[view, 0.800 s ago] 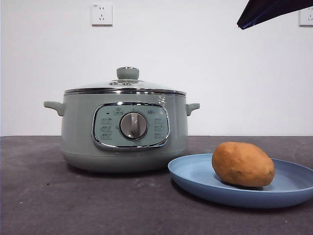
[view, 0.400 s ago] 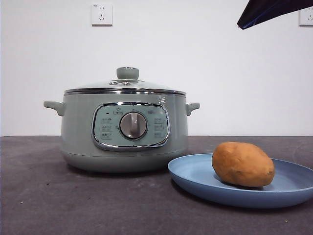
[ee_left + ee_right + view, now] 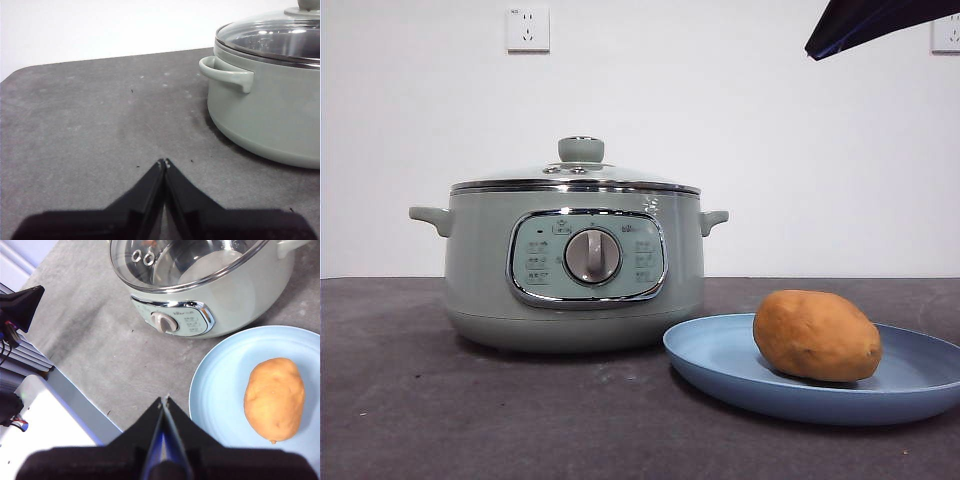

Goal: Take the potato out from the steamer,put the potato on the plate,close the lid

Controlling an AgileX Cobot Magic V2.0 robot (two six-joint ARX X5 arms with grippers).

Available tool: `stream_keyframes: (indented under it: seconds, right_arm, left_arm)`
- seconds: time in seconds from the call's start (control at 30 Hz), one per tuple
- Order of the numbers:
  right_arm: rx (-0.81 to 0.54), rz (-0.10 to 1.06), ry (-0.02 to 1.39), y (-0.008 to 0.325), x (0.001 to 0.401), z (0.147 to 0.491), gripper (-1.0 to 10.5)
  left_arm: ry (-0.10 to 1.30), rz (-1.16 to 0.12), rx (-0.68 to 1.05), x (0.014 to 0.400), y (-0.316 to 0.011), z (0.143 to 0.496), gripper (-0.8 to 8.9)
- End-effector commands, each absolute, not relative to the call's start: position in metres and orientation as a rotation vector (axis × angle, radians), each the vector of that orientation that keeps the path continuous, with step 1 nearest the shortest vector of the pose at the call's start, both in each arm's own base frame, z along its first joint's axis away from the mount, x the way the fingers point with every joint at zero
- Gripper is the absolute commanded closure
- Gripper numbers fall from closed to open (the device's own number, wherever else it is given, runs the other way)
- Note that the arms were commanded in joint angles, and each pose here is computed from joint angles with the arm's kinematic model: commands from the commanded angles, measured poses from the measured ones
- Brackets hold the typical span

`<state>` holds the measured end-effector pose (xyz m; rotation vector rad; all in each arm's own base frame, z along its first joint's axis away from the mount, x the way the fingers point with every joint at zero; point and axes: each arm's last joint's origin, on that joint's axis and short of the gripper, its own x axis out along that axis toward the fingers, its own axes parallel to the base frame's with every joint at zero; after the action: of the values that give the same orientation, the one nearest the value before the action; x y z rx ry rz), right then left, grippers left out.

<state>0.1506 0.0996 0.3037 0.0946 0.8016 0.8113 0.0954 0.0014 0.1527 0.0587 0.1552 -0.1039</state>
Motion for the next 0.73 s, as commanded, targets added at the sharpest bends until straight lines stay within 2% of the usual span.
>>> stream_keyframes:
  seconds: [0.03, 0.37, 0.47, 0.73]
  right_arm:
    - [0.096, 0.81, 0.796, 0.1, 0.151, 0.304, 9.5]
    - [0.096, 0.808, 0.794, 0.099, 0.151, 0.305, 9.5]
    - [0.037, 0.768, 0.7, 0.087, 0.147, 0.312, 9.5]
    - [0.015, 0.571, 0.375, 0.043, 0.129, 0.332, 9.5]
  left_arm:
    - [0.167, -0.099, 0.051, 0.096, 0.002, 0.148, 8.17]
    - [0.167, -0.099, 0.051, 0.096, 0.002, 0.148, 8.17]
    - [0.167, -0.099, 0.051, 0.096, 0.002, 0.148, 8.17]
    - [0.167, -0.098, 0.051, 0.096, 0.002, 0.148, 8.17]
